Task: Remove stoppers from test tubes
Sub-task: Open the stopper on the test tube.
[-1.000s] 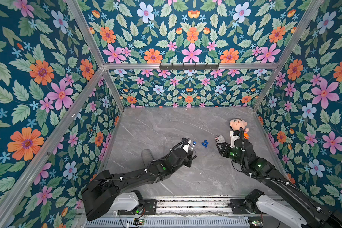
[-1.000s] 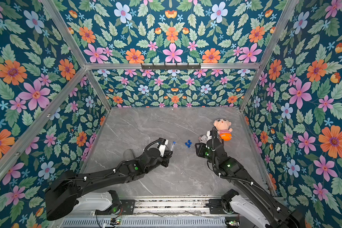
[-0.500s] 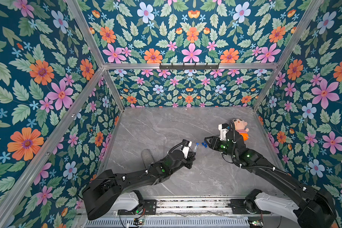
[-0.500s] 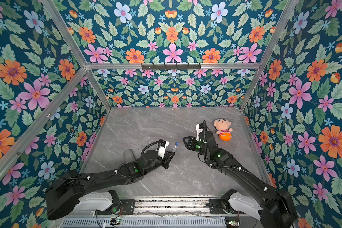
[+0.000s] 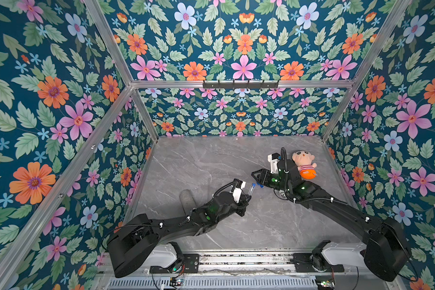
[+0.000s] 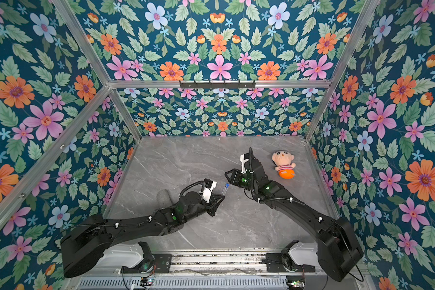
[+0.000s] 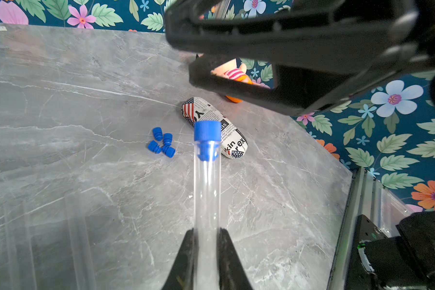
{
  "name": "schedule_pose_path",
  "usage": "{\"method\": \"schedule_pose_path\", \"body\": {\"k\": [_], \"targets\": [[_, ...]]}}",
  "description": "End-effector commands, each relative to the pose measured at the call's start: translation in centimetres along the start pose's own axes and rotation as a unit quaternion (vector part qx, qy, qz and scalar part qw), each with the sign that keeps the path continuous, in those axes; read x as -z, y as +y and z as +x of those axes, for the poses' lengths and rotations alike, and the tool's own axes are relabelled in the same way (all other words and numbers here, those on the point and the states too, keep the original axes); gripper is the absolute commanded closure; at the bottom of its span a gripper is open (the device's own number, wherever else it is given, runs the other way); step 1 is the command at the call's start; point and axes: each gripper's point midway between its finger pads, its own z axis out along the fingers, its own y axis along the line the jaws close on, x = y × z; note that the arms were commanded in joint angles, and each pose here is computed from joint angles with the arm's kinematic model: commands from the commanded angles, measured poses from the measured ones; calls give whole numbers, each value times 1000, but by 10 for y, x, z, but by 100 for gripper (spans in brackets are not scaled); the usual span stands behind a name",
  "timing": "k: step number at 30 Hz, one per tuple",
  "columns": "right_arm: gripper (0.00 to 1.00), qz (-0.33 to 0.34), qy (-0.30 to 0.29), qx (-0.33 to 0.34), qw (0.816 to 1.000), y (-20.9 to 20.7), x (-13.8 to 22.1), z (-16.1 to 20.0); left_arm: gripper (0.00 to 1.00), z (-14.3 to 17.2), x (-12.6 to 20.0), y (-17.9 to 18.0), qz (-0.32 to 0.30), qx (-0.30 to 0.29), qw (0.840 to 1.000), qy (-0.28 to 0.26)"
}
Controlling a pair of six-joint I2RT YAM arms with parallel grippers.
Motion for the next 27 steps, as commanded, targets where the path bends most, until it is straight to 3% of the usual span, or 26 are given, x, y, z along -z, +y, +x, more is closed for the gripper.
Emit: {"method": "schedule_pose_path", "body": {"k": [1, 27], "targets": [[56, -25, 4, -6, 1000, 10, -4, -1, 87, -10, 0, -7, 15, 1, 1000, -21], [68, -26, 33, -13, 999, 6, -21, 15, 88, -13, -4, -8, 17, 0, 1000, -25]]}}
